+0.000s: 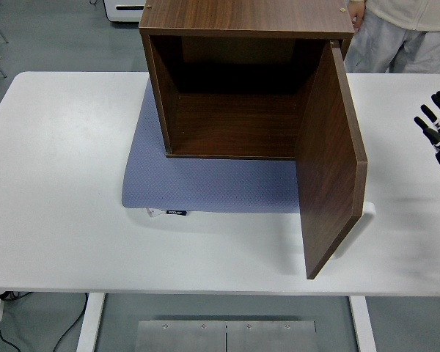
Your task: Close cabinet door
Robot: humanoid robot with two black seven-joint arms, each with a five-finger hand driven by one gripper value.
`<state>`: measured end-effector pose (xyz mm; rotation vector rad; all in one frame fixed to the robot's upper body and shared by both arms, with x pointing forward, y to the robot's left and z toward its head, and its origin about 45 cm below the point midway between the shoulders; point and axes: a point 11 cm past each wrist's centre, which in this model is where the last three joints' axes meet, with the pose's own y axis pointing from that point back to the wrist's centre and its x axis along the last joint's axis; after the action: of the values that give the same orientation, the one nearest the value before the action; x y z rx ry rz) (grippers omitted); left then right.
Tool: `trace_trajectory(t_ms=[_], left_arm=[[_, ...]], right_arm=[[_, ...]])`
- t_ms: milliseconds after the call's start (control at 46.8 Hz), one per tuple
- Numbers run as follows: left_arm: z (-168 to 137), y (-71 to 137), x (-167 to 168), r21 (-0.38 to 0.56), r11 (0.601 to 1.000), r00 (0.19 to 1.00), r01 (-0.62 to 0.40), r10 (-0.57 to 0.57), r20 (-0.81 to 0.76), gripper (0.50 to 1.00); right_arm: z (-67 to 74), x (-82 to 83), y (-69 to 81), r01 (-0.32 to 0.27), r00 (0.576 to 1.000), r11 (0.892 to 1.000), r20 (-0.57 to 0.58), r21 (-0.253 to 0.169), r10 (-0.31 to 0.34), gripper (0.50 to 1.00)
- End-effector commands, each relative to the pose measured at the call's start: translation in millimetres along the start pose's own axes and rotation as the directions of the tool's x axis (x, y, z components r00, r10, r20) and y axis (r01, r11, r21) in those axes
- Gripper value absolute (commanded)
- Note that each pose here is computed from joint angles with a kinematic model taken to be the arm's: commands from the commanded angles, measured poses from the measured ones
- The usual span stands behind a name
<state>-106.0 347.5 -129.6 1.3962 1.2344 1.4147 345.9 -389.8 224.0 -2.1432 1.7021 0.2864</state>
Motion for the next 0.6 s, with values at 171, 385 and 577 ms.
trace_trajectory(t_ms=[171, 385, 577], left_arm=[[0.0, 0.0, 0.0, 0.000, 1.000, 1.000, 0.000, 0.000, 0.000, 1.000], [0.0, 0.0, 0.0, 0.000, 1.000, 1.000, 0.000, 0.000, 0.000, 1.000], [0.2, 0.0, 0.0, -0.001, 1.000, 1.000, 0.000, 0.000, 0.000, 1.000]], right_arm=[[-5.0, 2.2, 0.6, 0.007, 1.000, 1.000, -0.012, 0.000, -0.007, 1.000], [-7.7, 3.3, 0.8, 0.009, 1.000, 1.000, -0.020, -0.001, -0.009, 1.000], [-7.7, 3.3, 0.8, 0.009, 1.000, 1.000, -0.020, -0.001, -0.009, 1.000]])
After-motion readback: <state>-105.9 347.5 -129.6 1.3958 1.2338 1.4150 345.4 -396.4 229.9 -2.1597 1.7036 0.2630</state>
